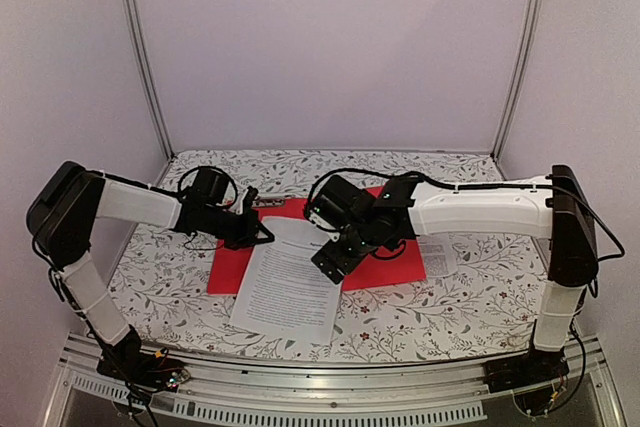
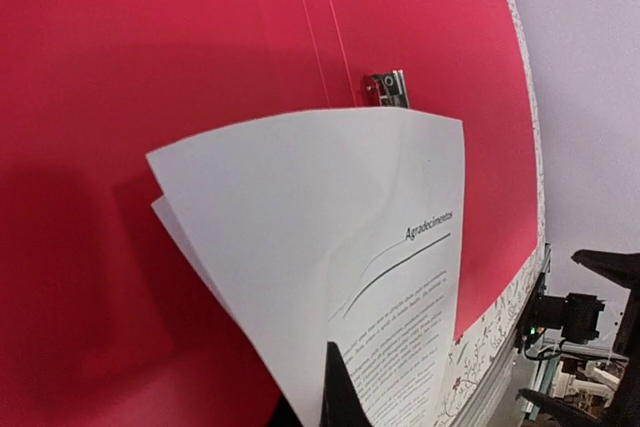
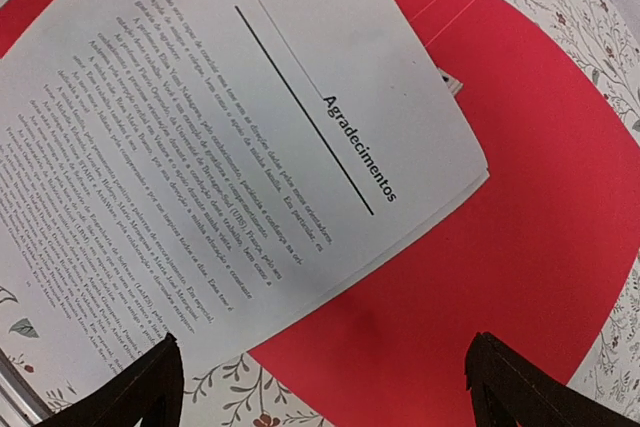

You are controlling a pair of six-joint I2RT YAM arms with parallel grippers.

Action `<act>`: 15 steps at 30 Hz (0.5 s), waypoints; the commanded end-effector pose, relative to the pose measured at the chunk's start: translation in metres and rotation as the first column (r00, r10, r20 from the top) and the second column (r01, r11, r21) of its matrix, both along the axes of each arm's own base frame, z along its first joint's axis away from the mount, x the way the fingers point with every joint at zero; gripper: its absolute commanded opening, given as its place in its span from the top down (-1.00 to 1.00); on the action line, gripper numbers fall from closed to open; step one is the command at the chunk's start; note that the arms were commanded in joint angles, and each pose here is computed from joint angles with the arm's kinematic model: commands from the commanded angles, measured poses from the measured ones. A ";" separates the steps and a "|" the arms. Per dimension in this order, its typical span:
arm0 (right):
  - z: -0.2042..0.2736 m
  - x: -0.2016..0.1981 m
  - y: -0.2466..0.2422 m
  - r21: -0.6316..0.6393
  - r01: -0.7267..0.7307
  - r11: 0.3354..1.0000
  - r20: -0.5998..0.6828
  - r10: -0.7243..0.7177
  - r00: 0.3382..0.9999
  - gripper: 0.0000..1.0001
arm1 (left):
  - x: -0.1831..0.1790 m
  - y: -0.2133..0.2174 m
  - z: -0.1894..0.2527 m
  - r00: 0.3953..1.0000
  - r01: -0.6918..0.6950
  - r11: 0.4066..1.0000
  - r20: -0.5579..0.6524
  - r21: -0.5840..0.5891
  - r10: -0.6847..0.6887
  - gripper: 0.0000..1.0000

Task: Put the files into the folder
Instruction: Place the file on the spring clip of the folder.

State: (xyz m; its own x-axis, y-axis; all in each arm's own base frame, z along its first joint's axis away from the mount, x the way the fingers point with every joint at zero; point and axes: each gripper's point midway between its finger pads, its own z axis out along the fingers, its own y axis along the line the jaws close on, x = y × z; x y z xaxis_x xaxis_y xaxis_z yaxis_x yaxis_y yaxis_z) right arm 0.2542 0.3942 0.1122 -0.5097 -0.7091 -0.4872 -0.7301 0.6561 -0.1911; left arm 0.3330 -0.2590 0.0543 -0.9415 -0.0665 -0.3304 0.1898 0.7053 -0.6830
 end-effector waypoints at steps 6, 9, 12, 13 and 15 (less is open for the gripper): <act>0.019 0.059 -0.041 0.061 0.189 0.980 0.044 -0.192 0.980 -0.97 | 0.009 0.051 0.029 0.993 -0.110 0.993 0.052 0.041 0.108 1.00; 0.009 0.078 -0.046 0.058 0.223 0.973 0.030 -0.225 0.974 -0.98 | 0.014 0.069 0.026 0.989 -0.146 0.987 0.037 0.066 0.144 1.00; -0.002 0.091 -0.045 0.047 0.234 0.971 0.019 -0.235 0.972 -0.97 | 0.018 0.086 0.014 0.986 -0.167 0.979 -0.005 0.115 0.169 1.00; -0.004 0.094 -0.044 0.049 0.233 0.971 0.015 -0.234 0.972 -0.97 | 0.019 0.092 0.009 0.983 -0.176 0.975 -0.020 0.133 0.180 1.00; -0.010 0.098 -0.041 0.046 0.227 0.973 0.007 -0.228 0.974 -0.97 | 0.022 0.100 -0.001 0.979 -0.192 0.968 -0.046 0.161 0.201 1.00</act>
